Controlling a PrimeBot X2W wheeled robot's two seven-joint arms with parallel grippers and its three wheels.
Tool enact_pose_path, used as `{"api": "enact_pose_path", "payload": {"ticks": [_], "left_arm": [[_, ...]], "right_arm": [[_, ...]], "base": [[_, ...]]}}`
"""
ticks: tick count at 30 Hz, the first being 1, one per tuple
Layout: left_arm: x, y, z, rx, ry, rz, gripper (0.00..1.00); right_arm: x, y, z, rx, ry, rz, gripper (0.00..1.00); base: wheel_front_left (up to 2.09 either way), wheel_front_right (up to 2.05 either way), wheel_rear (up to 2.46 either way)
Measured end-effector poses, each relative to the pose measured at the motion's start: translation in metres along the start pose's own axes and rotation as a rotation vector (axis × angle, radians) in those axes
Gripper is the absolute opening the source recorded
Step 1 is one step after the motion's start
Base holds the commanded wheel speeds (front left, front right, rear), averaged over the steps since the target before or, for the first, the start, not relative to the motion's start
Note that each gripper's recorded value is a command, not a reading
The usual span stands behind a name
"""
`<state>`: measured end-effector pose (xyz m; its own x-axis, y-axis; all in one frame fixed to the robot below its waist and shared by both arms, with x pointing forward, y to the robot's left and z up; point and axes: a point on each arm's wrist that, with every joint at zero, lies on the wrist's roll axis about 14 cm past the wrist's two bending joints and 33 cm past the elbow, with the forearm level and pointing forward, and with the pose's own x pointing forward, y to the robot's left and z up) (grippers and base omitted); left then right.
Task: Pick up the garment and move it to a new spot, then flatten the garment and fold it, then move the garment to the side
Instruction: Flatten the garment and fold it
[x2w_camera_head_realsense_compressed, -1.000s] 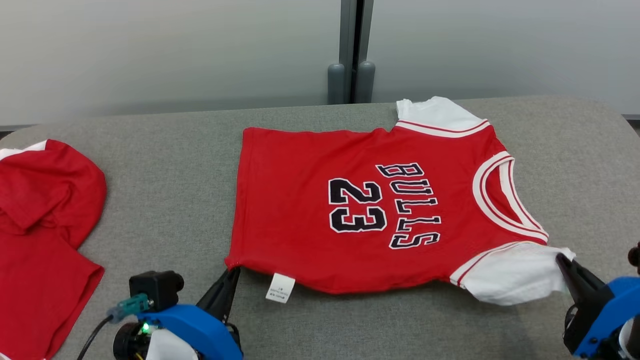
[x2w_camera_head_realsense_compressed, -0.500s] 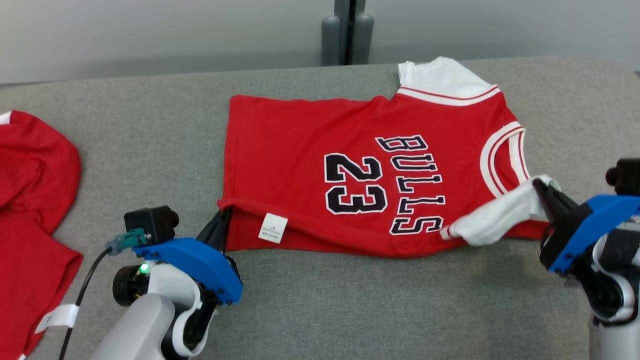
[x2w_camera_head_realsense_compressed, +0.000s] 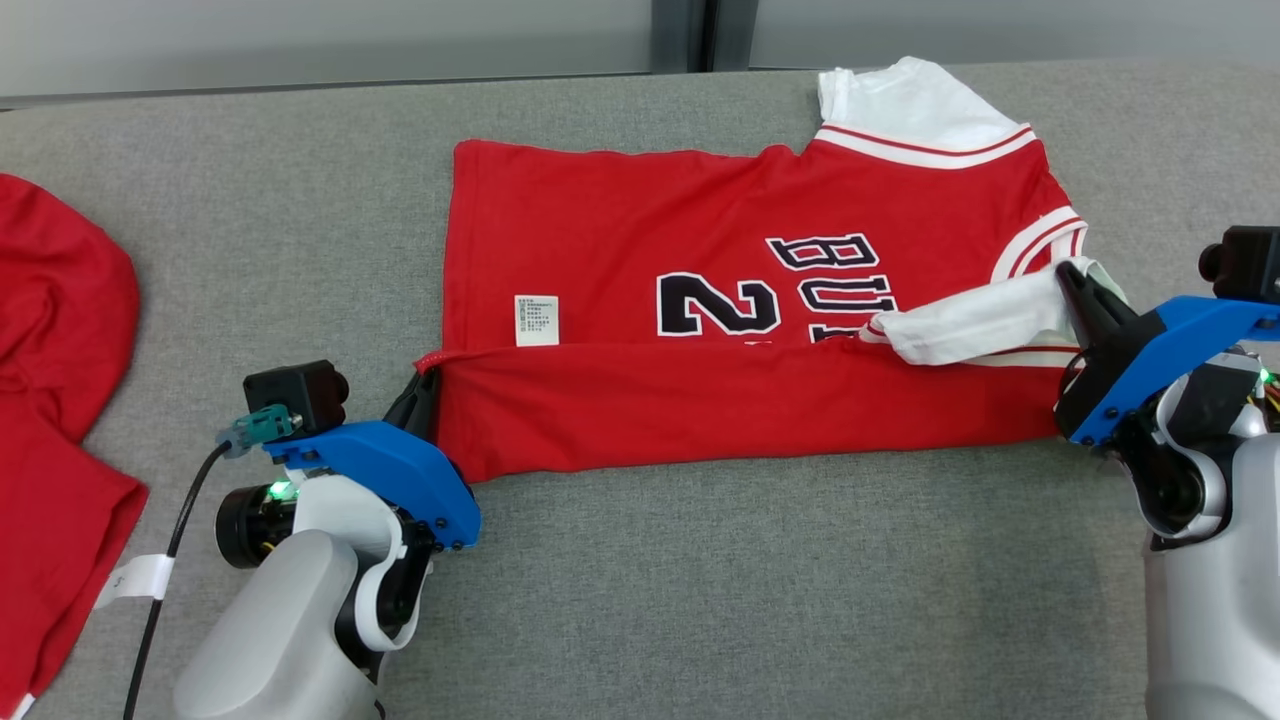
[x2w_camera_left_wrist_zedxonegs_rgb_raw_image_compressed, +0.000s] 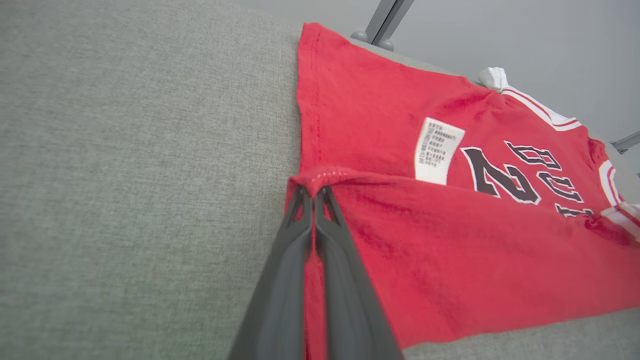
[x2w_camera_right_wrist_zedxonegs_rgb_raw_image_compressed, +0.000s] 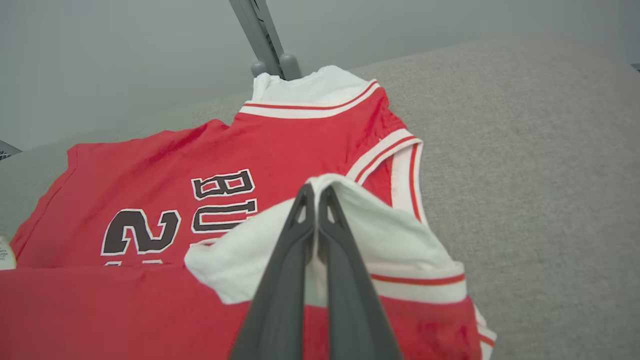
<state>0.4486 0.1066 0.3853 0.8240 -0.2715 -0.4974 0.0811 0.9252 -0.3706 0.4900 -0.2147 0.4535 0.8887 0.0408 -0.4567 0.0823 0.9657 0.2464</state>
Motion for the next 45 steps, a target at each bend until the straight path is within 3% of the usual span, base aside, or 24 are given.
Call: {"api": "enact_pose_path", "payload": {"ticks": [1,2,3,4,14,22,28,45], "left_arm": [[0.001,0.001,-0.001,-0.001,0.001,0.003,0.19],[0.001,0.001,-0.002,-0.002,0.001,0.003,0.37],[0.001,0.001,-0.002,-0.002,0.0,0.002,0.8],[0.001,0.001,0.0,-0.002,-0.01,0.001,1.0],[-0.018,0.0,0.023,0.034,-0.148,-0.002,1.0],[-0.044,0.003,-0.016,0.044,-0.078,0.028,1.0],[-0.038,0.004,-0.038,0.052,-0.009,0.052,1.0],[0.0,0.001,-0.055,0.04,0.11,0.054,1.0]], "right_arm": [[0.002,0.001,0.001,0.003,-0.005,0.004,0.46],[0.003,0.002,0.001,0.008,-0.012,0.007,1.0],[0.004,0.003,0.003,0.016,-0.026,0.011,1.0],[0.005,0.004,0.006,0.019,-0.041,0.016,1.0],[-0.011,0.01,0.039,0.032,-0.199,0.051,1.0],[-0.05,-0.039,-0.005,-0.02,-0.094,-0.088,1.0],[-0.061,-0.064,-0.038,0.019,-0.036,-0.173,1.0],[-0.01,-0.076,-0.083,0.025,0.129,-0.251,1.0]], "base": [[0.0,0.0,0.0],[0.0,0.0,0.0],[0.0,0.0,0.0],[0.0,0.0,0.0],[0.0,0.0,0.0],[0.0,0.0,0.0],[0.0,0.0,0.0],[0.0,0.0,0.0]]}}
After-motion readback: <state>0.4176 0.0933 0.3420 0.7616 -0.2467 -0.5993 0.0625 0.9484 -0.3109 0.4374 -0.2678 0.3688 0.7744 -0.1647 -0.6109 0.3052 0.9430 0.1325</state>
